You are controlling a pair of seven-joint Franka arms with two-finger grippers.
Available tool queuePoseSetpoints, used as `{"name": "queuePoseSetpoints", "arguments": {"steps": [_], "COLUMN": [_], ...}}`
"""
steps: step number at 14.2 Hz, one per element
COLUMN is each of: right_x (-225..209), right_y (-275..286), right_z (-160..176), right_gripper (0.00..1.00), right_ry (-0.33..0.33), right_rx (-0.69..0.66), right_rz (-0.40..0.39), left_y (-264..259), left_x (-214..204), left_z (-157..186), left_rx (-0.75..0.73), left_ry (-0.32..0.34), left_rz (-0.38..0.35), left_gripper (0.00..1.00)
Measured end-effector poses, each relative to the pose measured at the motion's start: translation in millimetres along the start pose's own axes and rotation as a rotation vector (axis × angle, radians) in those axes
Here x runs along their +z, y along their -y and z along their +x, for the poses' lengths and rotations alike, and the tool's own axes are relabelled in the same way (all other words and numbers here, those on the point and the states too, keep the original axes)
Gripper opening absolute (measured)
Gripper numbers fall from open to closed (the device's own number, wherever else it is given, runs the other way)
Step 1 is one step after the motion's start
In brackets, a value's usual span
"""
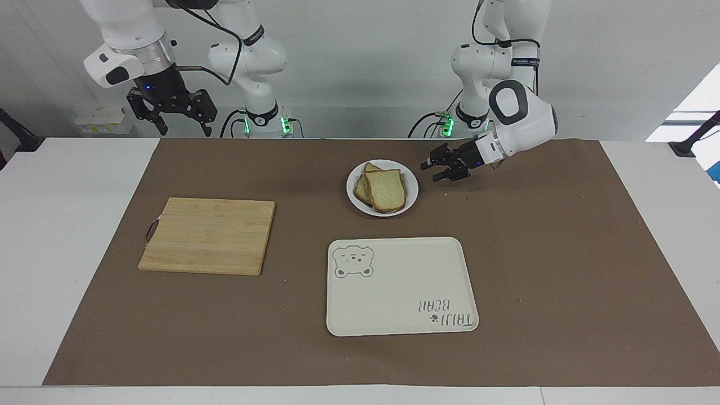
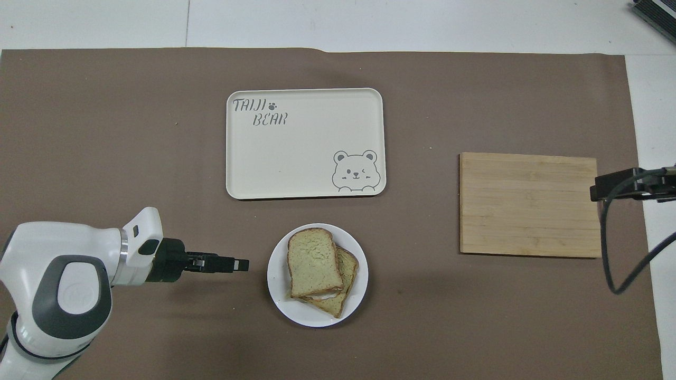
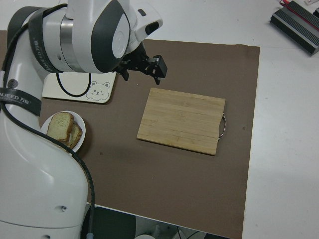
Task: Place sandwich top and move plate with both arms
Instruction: 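Reach the left gripper toward the rim of the white plate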
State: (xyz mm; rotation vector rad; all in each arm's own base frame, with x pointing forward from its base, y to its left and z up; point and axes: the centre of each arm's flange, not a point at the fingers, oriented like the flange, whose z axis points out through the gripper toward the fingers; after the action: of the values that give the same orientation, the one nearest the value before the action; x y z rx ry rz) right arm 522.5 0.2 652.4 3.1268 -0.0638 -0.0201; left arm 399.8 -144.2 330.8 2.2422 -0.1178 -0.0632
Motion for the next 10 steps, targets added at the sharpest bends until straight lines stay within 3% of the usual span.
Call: {"name": "queuePoseSetpoints", "arguments": {"steps": [10], "right_x": [0.0], "right_y": [0.1], "right_z": [0.0], "right_gripper": [1.0], "right_ry": [0.0], "right_rx": [0.0], "right_rz": [0.0], "left_y": [56.0], "left_x": [48.5], "left_z": [-11.9], "left_rx": [0.026], "left_ry": [-0.027], "left_rz": [-0.101], "left_gripper": [0.61]}}
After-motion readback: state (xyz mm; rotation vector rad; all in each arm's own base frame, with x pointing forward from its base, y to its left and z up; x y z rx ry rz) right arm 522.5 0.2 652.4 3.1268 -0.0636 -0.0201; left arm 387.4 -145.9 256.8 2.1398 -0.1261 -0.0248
